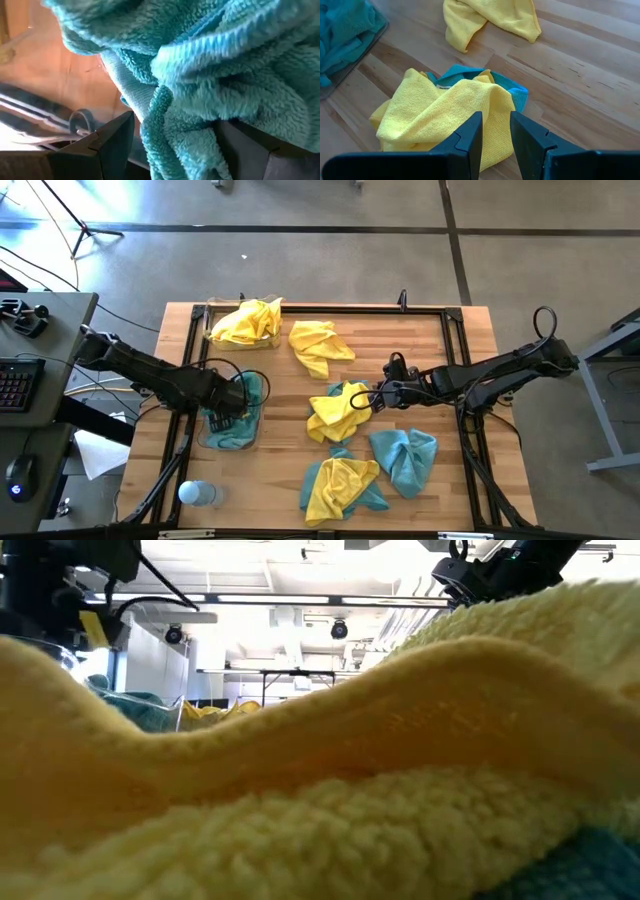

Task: Sort microfiber towel by color & place in baskets
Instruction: Put the blue microfiber cloth into the bottom transparent bin

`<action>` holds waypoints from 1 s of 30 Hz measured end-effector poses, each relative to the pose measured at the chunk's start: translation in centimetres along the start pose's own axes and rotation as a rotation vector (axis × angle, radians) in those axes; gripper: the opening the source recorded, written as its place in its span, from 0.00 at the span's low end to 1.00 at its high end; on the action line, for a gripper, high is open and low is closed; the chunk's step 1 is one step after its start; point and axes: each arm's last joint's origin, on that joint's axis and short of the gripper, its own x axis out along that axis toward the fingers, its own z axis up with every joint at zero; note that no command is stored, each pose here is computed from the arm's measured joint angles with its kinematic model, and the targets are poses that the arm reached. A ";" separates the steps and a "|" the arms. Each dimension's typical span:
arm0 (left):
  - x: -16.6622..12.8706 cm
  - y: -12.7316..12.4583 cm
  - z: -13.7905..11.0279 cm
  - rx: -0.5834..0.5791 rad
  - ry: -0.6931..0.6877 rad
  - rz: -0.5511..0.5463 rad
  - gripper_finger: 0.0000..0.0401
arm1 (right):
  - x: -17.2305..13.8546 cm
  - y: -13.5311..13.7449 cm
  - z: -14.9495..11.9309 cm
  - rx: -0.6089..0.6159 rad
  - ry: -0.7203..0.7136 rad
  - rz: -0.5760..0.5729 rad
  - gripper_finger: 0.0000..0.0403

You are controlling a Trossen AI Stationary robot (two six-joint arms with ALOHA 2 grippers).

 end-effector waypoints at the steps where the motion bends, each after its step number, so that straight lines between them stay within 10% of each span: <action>1: 0.1 0.0 0.1 0.014 -0.009 0.013 0.65 | 0.0 0.0 0.0 0.000 0.000 0.000 0.23; 16: 1.4 -0.9 1.5 0.296 0.003 0.088 0.64 | 0.0 0.0 0.1 -0.003 -0.017 -0.009 0.23; 30: 1.1 -0.9 1.5 0.217 0.163 0.180 0.64 | 0.0 0.0 0.1 -0.003 -0.016 -0.009 0.23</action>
